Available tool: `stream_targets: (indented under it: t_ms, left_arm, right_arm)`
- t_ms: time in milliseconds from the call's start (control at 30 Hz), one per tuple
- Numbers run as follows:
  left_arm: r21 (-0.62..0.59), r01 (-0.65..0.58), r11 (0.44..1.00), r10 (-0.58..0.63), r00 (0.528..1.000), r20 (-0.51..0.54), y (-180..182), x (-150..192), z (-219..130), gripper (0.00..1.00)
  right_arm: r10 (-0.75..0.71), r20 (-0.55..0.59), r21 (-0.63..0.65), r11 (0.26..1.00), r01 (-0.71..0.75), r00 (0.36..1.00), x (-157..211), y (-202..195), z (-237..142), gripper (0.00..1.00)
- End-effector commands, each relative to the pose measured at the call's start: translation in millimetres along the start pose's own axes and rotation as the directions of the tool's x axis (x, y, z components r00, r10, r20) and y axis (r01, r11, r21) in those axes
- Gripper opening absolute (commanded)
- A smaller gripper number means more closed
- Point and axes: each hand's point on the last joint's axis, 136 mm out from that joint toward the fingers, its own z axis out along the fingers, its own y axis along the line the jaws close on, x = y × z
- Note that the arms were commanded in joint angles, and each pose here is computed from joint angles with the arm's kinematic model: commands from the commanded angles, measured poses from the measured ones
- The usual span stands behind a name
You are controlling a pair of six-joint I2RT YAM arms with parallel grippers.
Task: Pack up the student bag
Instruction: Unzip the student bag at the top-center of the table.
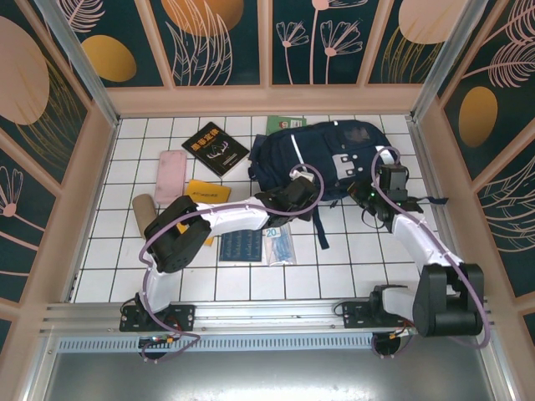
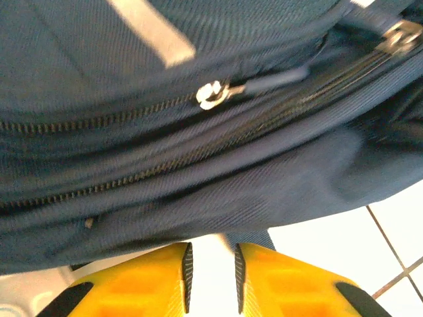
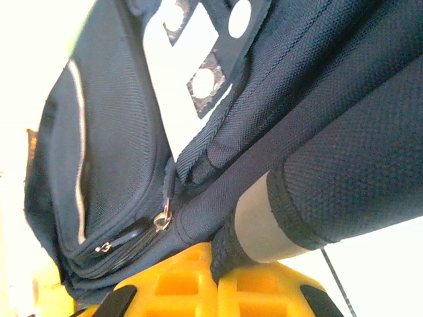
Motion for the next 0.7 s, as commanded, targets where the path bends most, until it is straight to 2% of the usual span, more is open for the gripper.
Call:
stream_targets:
  t_ms: [0, 400, 667]
  left_arm:
    - [-0.022, 0.007, 1.000, -0.006, 0.998, 0.059, 5.1, -18.5, -13.7, 0.26]
    - [-0.119, -0.011, 0.993, 0.013, 1.000, 0.017, 29.7, -23.9, 46.5, 0.23]
    - [-0.088, -0.042, 0.995, 0.043, 0.999, 0.012, 17.4, -33.4, 56.7, 0.23]
  right_arm:
    - [0.014, 0.010, -0.061, 0.998, -0.013, 1.000, -1.5, 17.2, -7.3, 0.00]
    - [0.030, 0.004, 0.070, 0.997, -0.030, 1.000, -19.2, -29.2, 38.0, 0.00]
    - [0.033, -0.015, 0.116, 0.993, -0.032, 0.999, -26.5, -44.5, 58.1, 0.00]
